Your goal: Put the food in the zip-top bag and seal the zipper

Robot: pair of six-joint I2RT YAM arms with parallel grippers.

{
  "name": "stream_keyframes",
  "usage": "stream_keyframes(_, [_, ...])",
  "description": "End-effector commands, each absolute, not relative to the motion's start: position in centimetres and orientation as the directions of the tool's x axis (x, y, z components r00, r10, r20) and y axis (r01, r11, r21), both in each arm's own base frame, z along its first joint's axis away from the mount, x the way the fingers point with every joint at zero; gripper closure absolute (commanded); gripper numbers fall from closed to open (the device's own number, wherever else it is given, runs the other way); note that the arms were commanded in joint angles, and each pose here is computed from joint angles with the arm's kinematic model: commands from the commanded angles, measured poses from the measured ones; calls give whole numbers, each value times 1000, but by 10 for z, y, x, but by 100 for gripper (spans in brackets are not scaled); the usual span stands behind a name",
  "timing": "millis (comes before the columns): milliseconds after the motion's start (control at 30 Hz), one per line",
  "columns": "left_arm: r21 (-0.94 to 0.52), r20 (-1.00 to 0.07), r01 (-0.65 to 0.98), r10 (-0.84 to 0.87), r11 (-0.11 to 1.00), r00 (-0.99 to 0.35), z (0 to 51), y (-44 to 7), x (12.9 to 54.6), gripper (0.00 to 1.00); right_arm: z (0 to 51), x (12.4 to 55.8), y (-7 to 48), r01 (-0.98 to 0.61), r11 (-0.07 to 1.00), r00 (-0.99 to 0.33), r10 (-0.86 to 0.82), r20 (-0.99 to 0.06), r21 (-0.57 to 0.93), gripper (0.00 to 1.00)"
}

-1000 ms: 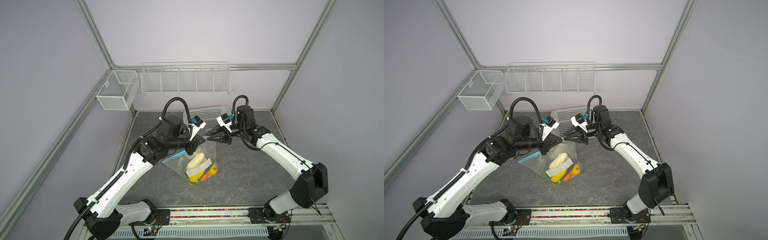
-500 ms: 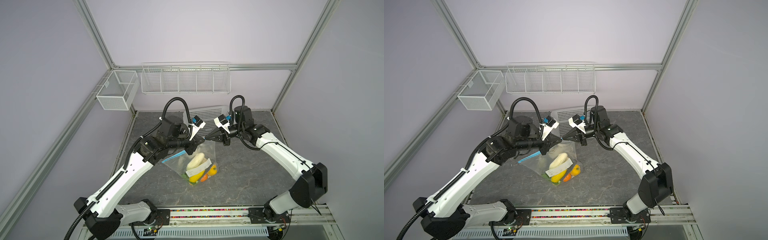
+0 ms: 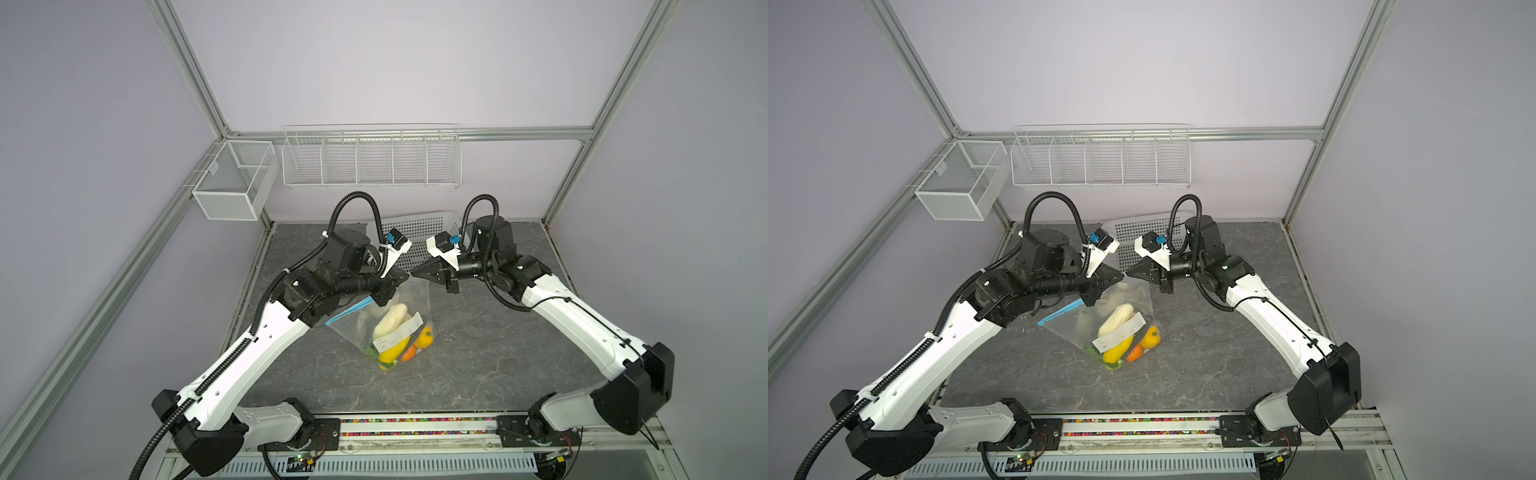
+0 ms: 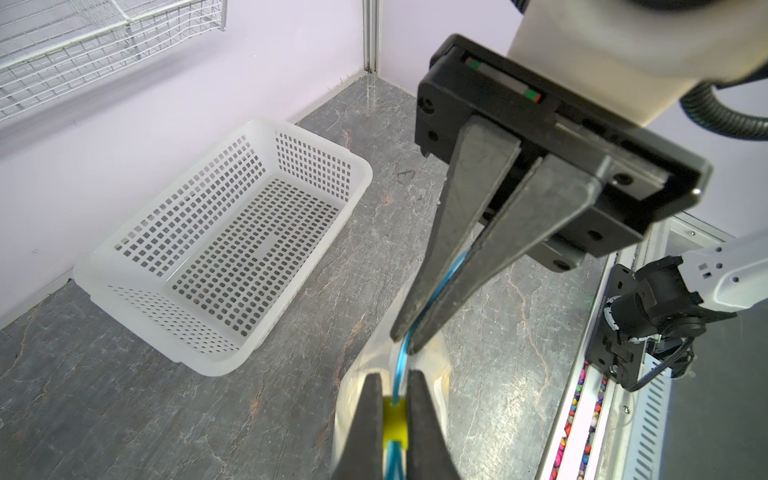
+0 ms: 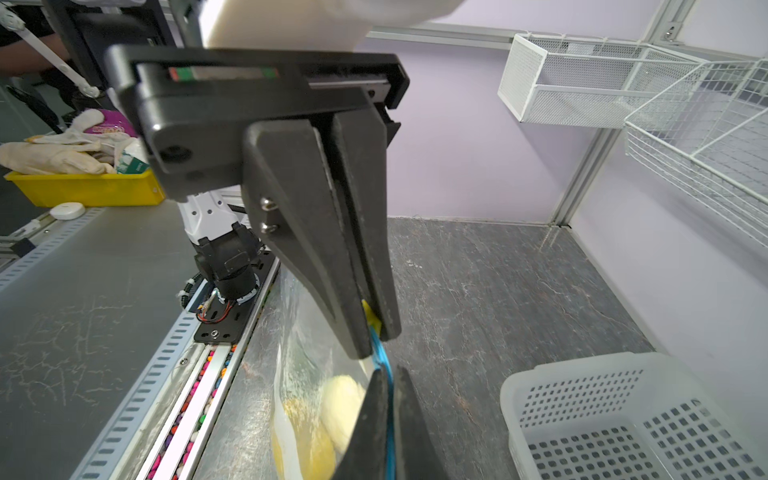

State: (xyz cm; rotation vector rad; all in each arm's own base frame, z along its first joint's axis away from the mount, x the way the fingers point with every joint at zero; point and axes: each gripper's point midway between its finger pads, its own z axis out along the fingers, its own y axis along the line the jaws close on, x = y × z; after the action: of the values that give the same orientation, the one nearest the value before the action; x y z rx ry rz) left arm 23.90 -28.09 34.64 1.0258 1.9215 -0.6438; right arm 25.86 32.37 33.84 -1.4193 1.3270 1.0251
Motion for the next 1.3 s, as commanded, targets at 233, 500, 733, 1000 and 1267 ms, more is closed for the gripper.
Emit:
stream_keyframes(233, [-30,-835,813,432,581,-340,350,-250,223,100,332,295,303,-969,206,61,-335,-940,-136,93])
stream_keyframes(500, [-30,-827,798,434,601,-358,346,-242,220,100,326,308,296,-945,277,56,-385,-921,-173,93])
stream_keyframes(733, [-41,-823,794,430,607,-371,345,-237,215,100,325,315,291,-930,314,49,-412,-910,-192,93])
stream_keyframes(1000, [-47,-817,783,427,620,-388,341,-229,210,100,325,319,287,-922,332,44,-422,-905,-200,93])
stream_keyframes(1267, [-73,-807,784,425,617,-410,339,-224,200,100,322,319,284,-921,333,39,-436,-899,-201,93])
